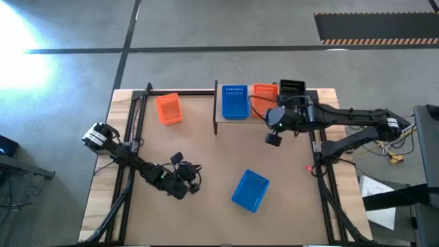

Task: Stack baskets on shelf by color
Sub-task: Stack the blue bin on top of the blue bin on the shelf

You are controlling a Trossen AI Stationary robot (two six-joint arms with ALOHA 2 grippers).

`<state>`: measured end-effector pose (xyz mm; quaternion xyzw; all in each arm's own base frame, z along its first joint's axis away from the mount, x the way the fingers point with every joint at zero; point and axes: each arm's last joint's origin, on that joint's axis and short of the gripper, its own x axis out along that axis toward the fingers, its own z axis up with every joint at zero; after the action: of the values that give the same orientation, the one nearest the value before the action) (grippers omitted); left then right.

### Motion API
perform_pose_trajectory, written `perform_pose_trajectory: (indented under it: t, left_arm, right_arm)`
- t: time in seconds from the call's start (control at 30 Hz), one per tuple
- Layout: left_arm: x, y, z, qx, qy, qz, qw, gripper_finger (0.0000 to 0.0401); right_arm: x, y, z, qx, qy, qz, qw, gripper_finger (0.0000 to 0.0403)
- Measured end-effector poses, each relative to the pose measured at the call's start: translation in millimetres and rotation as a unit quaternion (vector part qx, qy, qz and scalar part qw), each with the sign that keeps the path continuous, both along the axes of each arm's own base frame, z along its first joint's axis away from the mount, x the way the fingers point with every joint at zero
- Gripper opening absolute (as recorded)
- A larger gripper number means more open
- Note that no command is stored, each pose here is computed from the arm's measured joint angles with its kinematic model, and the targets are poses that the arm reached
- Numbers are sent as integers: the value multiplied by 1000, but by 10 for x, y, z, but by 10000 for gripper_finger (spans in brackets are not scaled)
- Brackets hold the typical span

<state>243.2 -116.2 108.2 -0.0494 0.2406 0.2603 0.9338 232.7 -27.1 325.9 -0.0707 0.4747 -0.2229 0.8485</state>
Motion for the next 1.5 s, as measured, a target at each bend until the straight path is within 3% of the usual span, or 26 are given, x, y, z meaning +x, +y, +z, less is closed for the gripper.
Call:
perform_pose_trajectory:
  t: [0.17, 0.3, 0.43, 0.57, 0.7, 0.8, 1.03, 1.17, 1.3, 1.4, 1.5]
  left_arm:
    - [-2, 0, 8, 4, 2, -3, 1000, 26]
    - [-3, -2, 153, 18, -5, -21, 1000, 26]
    - [-50, 26, 468, 38, -24, -45, 998, 26]
    - [-183, 108, 894, 60, -40, -64, 995, 26]
    - [-359, 330, 1326, 49, -65, -38, 996, 26]
    - [-497, 541, 1534, 49, -47, -19, 998, 26]
    - [-653, 1056, 1594, 9, 36, 26, 999, 27]
    - [-616, 1279, 1461, -27, 83, 28, 996, 43]
    - [-512, 1347, 1316, -34, 141, -40, 989, 77]
    - [-340, 1254, 1265, -72, 127, -157, 977, 105]
    - [-150, 1013, 1193, -85, 107, -292, 947, 124]
  right_arm:
    - [144, 287, -115, 12, -66, 56, 996, 38]
    - [198, 618, -411, 29, -110, 107, 988, 38]
    - [148, 1024, -780, 56, -148, 149, 976, 38]
    - [-6, 1482, -1063, 48, -202, 169, 963, 38]
    - [-209, 1910, -1289, 20, -254, 168, 952, 38]
    - [-346, 2189, -1452, 1, -281, 165, 945, 38]
    - [-498, 2650, -1823, -45, -321, 160, 932, 38]
    - [-462, 2769, -1988, -32, -320, 152, 935, 38]
    - [-415, 2845, -2071, -33, -315, 152, 936, 38]
    - [-397, 2886, -2034, -45, -312, 162, 935, 38]
    - [-408, 2919, -1930, -50, -315, 176, 932, 38]
